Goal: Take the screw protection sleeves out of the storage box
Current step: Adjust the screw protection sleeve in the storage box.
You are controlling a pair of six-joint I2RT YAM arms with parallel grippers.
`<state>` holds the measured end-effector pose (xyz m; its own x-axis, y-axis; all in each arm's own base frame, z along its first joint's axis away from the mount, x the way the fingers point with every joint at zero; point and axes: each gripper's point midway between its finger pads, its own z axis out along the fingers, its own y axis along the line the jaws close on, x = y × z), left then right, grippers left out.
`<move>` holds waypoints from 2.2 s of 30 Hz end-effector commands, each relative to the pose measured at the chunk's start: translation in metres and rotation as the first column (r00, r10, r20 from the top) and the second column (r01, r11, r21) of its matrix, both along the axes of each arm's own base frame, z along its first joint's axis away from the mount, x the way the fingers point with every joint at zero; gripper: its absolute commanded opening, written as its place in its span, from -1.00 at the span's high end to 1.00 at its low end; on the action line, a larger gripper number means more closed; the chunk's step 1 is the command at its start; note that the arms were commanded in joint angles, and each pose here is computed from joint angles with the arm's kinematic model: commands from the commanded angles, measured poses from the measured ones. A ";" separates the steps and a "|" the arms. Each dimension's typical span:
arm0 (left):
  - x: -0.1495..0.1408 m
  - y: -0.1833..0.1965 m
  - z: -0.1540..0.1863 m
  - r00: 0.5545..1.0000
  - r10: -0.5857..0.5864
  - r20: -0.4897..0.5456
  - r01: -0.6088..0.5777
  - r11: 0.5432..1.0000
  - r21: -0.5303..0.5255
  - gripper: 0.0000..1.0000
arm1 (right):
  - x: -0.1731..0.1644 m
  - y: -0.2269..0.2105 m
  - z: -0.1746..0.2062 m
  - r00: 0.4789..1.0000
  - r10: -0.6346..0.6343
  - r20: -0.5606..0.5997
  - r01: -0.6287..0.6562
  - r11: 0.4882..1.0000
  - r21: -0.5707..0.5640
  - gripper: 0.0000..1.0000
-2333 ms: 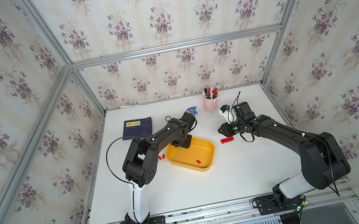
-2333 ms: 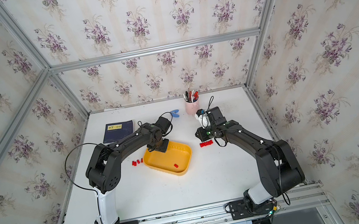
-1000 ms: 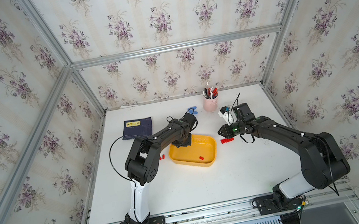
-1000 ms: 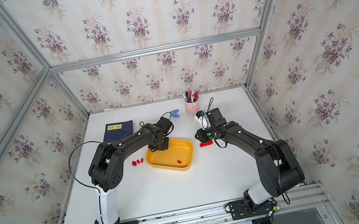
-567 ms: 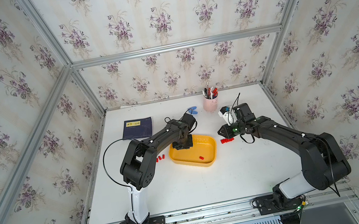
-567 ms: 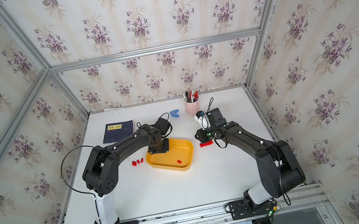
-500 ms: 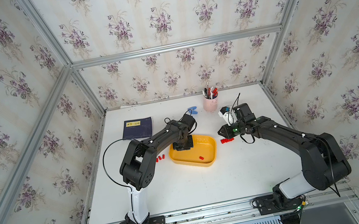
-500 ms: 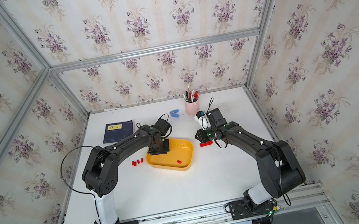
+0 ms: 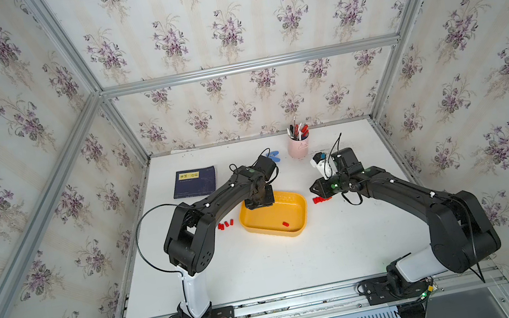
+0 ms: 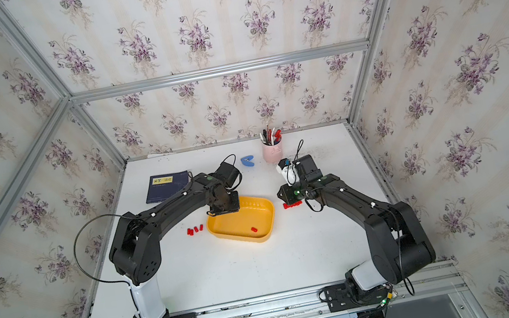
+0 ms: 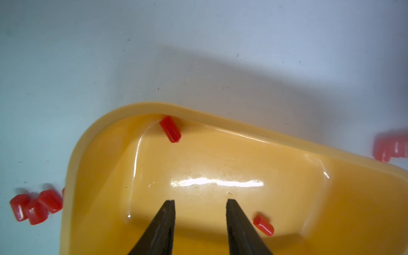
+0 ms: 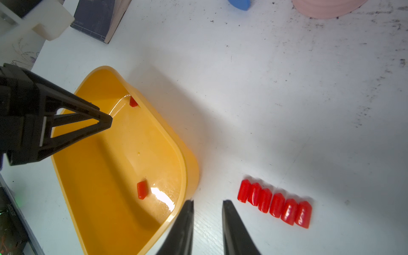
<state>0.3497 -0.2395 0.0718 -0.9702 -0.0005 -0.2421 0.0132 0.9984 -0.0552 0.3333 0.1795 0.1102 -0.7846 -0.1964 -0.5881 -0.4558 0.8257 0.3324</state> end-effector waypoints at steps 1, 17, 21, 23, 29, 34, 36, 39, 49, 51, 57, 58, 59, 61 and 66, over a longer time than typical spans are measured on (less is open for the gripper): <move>0.000 0.019 -0.009 1.000 0.006 -0.010 -0.005 0.994 0.108 0.14 | 0.002 0.002 0.001 1.000 0.008 0.014 -0.008 1.000 0.002 0.44; 0.026 0.023 -0.038 0.997 0.066 0.037 -0.071 0.985 0.156 0.27 | 0.001 0.003 0.001 1.000 0.015 0.010 -0.015 1.000 0.007 0.45; 0.032 0.025 -0.040 0.997 0.066 0.049 -0.073 0.985 0.158 0.29 | 0.001 0.003 0.000 1.000 0.017 0.007 -0.017 1.000 0.008 0.44; 0.035 0.025 -0.042 0.997 0.062 0.050 -0.069 0.983 0.168 0.32 | 0.001 0.003 -0.001 1.000 0.019 0.005 -0.020 1.000 0.007 0.44; 0.040 0.024 -0.045 0.996 0.061 0.060 -0.071 0.982 0.175 0.40 | 0.001 0.005 -0.002 1.000 0.024 0.000 -0.024 1.000 0.017 0.44; 0.042 0.025 -0.051 0.997 0.056 0.055 -0.066 0.980 0.190 0.51 | 0.000 0.005 -0.003 1.000 0.025 -0.001 -0.025 1.000 0.014 0.43; 0.041 0.024 -0.052 0.997 0.050 0.051 -0.059 0.979 0.193 0.59 | 0.000 0.005 -0.003 1.000 0.025 -0.002 -0.025 1.000 0.015 0.43; 0.041 0.025 -0.051 0.998 0.033 0.050 -0.042 0.979 0.197 0.67 | 0.001 0.005 -0.003 1.000 0.025 -0.002 -0.025 1.000 0.017 0.43; 0.030 0.013 -0.033 0.989 -0.138 0.044 0.130 0.981 0.141 0.72 | 0.001 0.006 -0.001 1.000 0.022 0.000 -0.022 1.000 0.020 0.43; 0.024 0.009 -0.028 0.980 -0.198 0.035 0.192 0.973 0.128 0.70 | 0.001 0.006 0.000 1.000 0.019 0.004 -0.019 1.000 0.024 0.43; 0.003 -0.007 -0.016 0.904 -0.428 -0.021 0.428 0.901 0.067 0.68 | 0.002 0.008 0.006 1.000 0.012 0.008 -0.012 0.999 0.042 0.43; -0.001 -0.010 -0.013 0.884 -0.466 -0.029 0.467 0.883 0.050 0.68 | 0.002 0.007 0.007 1.000 0.009 0.012 -0.010 0.999 0.042 0.43; -0.004 -0.011 -0.012 0.867 -0.496 -0.044 0.497 0.866 0.043 0.68 | 0.002 0.007 0.009 1.000 0.010 0.014 -0.011 0.999 0.044 0.43; -0.012 -0.015 -0.009 0.818 -0.572 -0.059 0.574 0.817 0.043 0.69 | 0.003 0.008 0.011 1.000 0.012 0.020 -0.013 0.999 0.046 0.43; -0.016 -0.017 -0.012 0.726 -0.682 -0.085 0.687 0.724 0.060 0.69 | 0.004 0.009 0.012 1.000 0.016 0.018 -0.016 0.999 0.048 0.43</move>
<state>0.3422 -0.2579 0.0620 -0.7917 0.5780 -0.1977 0.5891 0.8081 0.0036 0.3332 0.1858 0.1169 -0.7804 -0.1894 -0.5959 -0.4699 0.8065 0.3590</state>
